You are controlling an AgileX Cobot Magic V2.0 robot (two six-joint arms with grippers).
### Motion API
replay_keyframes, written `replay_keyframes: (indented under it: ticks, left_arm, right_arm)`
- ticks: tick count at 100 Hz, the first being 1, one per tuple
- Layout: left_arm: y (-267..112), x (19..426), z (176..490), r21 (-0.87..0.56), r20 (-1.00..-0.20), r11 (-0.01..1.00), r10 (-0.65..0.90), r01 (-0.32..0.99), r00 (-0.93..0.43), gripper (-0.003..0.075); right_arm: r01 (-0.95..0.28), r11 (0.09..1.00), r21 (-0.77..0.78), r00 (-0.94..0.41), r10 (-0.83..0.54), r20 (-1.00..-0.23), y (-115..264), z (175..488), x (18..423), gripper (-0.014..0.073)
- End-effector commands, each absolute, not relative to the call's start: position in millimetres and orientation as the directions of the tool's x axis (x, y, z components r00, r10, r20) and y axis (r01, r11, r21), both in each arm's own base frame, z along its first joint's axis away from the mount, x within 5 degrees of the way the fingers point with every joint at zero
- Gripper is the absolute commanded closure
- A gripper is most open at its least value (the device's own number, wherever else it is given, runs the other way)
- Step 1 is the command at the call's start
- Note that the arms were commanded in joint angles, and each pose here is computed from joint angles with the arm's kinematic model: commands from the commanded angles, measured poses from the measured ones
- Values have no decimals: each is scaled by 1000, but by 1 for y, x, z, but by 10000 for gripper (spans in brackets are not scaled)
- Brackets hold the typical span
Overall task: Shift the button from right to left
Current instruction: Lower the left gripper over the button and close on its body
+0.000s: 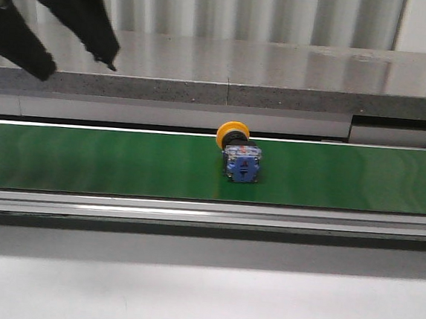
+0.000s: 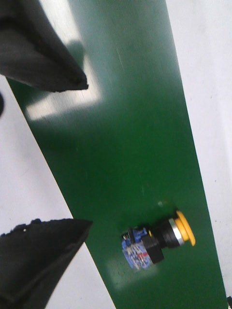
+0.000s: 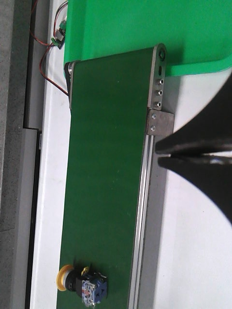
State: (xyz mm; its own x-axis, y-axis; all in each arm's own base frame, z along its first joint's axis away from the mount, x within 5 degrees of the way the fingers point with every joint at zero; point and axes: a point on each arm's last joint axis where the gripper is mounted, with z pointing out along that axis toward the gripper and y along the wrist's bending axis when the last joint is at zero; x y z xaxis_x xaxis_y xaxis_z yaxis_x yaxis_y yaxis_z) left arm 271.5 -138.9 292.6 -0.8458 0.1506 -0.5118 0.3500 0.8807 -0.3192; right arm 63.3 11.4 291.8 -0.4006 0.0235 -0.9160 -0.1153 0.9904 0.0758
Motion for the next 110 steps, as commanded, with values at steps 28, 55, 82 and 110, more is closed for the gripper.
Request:
replay_keyframes:
  ticks: [28,55,82,110]
  left_arm:
    - [-210,300,294,-413,-460,837,148,358,-876,200]
    - [-228,316,278,-438,-394,853,102,284,-913,202]
    - [-234,322,265,-314,-353,916,132,250,-926,203]
    - [-239,319,262,-315,-341,918,126,239,-932,206]
  right_arm:
    - [-115,991,65,-311,27,-950,11,305,66,662]
    - [-115,991,65,-310,27,-950,11,305,66,662]
    - [-115,991,65,-310,27,-950,11,305,66,662]
    - [-115,991,65,-305,27,-952,11,306,66,662]
